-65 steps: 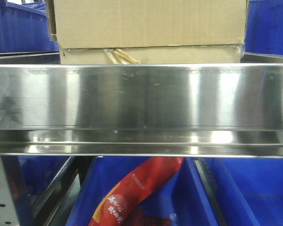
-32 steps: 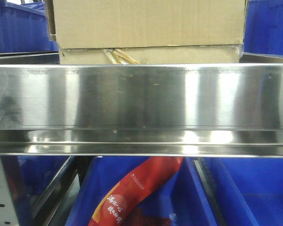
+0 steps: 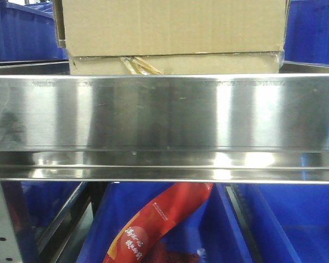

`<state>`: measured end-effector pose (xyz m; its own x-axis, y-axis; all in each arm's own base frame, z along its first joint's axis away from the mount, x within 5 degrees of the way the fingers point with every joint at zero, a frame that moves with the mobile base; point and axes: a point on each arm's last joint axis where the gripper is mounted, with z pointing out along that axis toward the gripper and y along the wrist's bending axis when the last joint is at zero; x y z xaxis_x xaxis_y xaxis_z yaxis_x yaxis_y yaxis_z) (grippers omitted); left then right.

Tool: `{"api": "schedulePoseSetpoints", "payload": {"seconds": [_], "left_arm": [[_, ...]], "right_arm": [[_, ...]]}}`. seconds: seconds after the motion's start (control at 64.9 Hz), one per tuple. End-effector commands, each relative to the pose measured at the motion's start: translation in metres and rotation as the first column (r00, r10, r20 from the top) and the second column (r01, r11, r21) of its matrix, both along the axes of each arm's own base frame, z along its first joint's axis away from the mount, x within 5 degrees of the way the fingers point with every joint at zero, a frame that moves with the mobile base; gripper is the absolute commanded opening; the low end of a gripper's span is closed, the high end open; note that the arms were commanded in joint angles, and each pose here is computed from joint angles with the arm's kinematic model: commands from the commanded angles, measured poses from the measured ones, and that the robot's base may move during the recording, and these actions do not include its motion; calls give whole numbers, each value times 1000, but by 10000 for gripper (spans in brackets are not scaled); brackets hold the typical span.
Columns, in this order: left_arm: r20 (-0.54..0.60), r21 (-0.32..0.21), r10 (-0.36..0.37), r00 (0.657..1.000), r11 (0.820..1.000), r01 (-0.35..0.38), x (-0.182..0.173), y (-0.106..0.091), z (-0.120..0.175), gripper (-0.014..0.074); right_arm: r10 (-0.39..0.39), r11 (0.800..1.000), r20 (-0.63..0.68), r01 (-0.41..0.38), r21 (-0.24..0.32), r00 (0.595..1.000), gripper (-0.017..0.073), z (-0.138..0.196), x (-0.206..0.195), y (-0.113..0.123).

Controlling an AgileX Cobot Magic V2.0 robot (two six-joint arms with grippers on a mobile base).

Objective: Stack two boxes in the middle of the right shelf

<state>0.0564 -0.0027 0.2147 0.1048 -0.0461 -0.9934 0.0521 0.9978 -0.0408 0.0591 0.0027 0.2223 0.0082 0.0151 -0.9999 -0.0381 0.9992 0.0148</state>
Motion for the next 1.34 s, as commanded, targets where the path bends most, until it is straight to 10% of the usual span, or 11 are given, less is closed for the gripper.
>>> {"api": "schedulePoseSetpoints", "payload": {"seconds": [0.0, 1.326], "left_arm": [[23, 0, 5, 1000, 1000, -6, -1, 0, 2, -111], [23, 0, 5, 1000, 1000, -6, -1, 0, 2, -111]], "right_arm": [[-13, 1000, 41, 12, 5, 999, -162, -12, -3, -1], [-12, 1000, 41, 12, 5, 999, -162, -12, -3, -1]]}}
